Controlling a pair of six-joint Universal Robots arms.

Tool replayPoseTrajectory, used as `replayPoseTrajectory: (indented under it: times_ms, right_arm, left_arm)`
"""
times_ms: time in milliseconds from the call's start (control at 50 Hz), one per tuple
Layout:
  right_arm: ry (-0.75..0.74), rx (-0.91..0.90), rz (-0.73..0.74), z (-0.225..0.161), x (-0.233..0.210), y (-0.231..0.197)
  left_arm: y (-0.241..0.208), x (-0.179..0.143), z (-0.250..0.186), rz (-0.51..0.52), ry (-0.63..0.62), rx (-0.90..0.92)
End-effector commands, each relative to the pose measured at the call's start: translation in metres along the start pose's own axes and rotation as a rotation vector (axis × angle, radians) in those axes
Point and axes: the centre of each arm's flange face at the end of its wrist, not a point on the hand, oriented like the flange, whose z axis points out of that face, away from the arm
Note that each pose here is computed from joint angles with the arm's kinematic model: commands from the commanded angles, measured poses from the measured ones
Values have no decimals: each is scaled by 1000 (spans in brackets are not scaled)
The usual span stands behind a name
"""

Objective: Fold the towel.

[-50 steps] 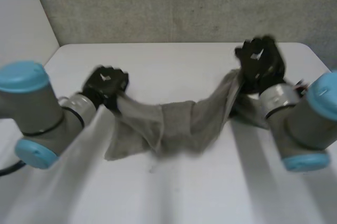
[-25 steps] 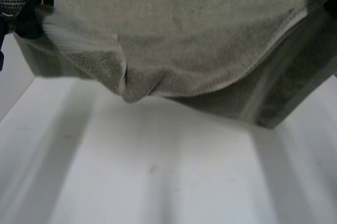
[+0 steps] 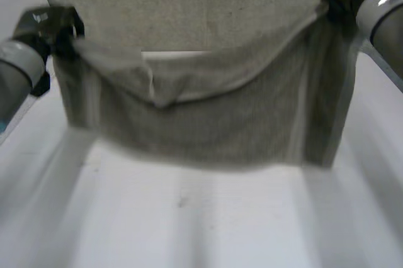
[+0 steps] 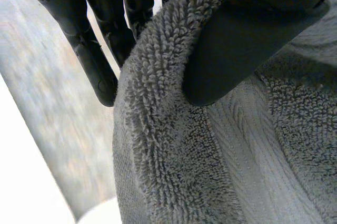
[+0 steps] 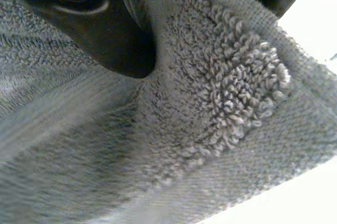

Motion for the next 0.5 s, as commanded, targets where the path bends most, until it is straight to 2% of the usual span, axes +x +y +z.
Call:
replayPoseTrajectory:
  times_ms: [20,100,180,220,300,320,360,400,420,460,480,500]
  right_arm:
    - [79,129,61,5,12,-17]
    - [3,23,65,-13,1,-5]
    - [-78,-79,77,-26,-14,13]
    - [-166,-183,75,-39,-32,38]
    - [-235,-274,59,-53,-51,67]
    - [-265,-317,46,-59,-61,83]
    - [-287,-348,32,-64,-70,97]
    - [-309,-373,19,-69,-79,111]
    - [-327,-394,8,-73,-88,124]
    - [-336,-412,-3,-76,-94,134]
    - [-345,-425,-7,-80,-98,141]
    - [-350,-433,-7,-83,-100,144]
  left_arm:
    - [-27,-8,17,-174,-3,195]
    - [-10,-6,13,-192,3,146]
    - [27,-1,5,-201,6,54]
    - [40,0,3,-205,4,27]
    - [92,3,-2,-192,1,-82]
    - [93,3,-2,-192,1,-82]
    - [107,4,-5,-165,5,-112]
    - [130,6,-12,-82,10,-172]
    - [130,6,-12,-82,10,-172]
    - [144,8,-21,14,25,-219]
    - [144,8,-21,15,25,-219]
    - [149,9,-25,62,33,-241]
